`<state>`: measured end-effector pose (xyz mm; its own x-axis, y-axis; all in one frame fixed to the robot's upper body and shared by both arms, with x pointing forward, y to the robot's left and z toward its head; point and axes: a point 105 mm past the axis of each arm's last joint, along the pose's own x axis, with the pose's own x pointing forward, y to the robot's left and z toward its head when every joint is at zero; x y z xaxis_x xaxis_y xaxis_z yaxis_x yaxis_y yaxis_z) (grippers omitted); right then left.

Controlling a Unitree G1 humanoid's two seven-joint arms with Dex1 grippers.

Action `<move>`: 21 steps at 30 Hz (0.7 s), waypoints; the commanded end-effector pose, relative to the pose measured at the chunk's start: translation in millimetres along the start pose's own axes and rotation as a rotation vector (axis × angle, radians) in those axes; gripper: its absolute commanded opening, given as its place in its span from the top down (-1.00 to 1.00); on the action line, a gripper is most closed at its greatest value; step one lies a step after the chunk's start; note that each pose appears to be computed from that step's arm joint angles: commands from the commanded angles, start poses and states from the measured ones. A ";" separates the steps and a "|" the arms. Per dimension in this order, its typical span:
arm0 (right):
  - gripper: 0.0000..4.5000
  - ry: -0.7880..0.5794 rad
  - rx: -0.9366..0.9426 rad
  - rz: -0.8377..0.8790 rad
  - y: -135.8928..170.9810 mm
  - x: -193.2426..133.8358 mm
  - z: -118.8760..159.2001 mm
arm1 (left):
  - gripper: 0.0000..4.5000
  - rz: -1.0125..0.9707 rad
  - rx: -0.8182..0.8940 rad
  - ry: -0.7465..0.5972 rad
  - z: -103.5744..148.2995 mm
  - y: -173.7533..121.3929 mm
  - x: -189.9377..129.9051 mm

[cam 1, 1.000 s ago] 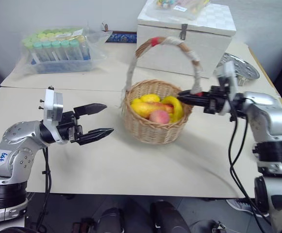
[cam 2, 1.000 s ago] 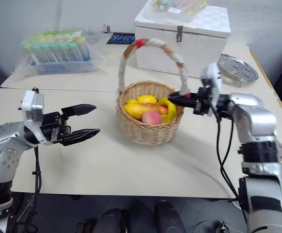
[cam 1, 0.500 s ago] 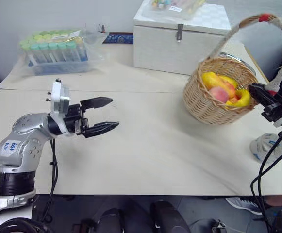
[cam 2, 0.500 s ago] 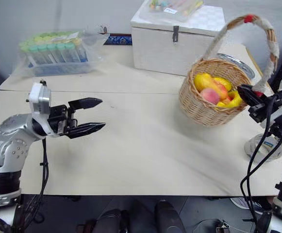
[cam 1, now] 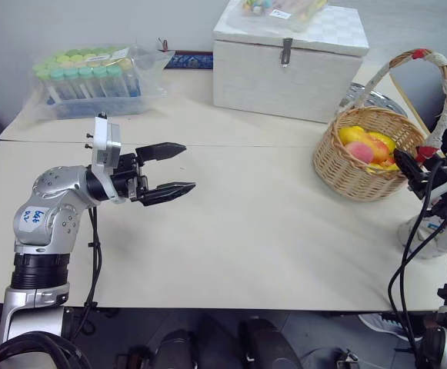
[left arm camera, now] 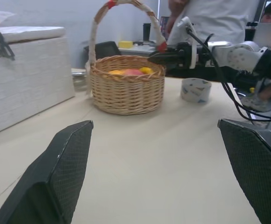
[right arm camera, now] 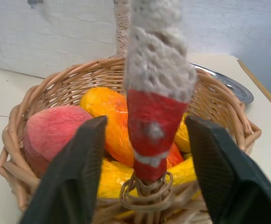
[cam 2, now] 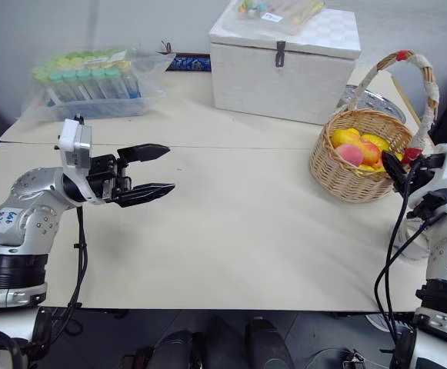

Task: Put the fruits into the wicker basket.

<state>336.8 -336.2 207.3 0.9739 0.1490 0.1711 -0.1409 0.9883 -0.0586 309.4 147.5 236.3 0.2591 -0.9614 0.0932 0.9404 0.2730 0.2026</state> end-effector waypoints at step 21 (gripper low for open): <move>-0.99 0.209 -0.238 0.820 133.3 -84.7 -38.6 | -1.00 0.244 0.012 0.380 -96.7 -48.8 -91.0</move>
<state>242.7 -228.2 145.2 0.6334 0.7425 -0.2178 -0.7681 0.5690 -0.2937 262.8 221.5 117.0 0.5261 -0.8149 -0.2431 0.8500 0.4953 0.1794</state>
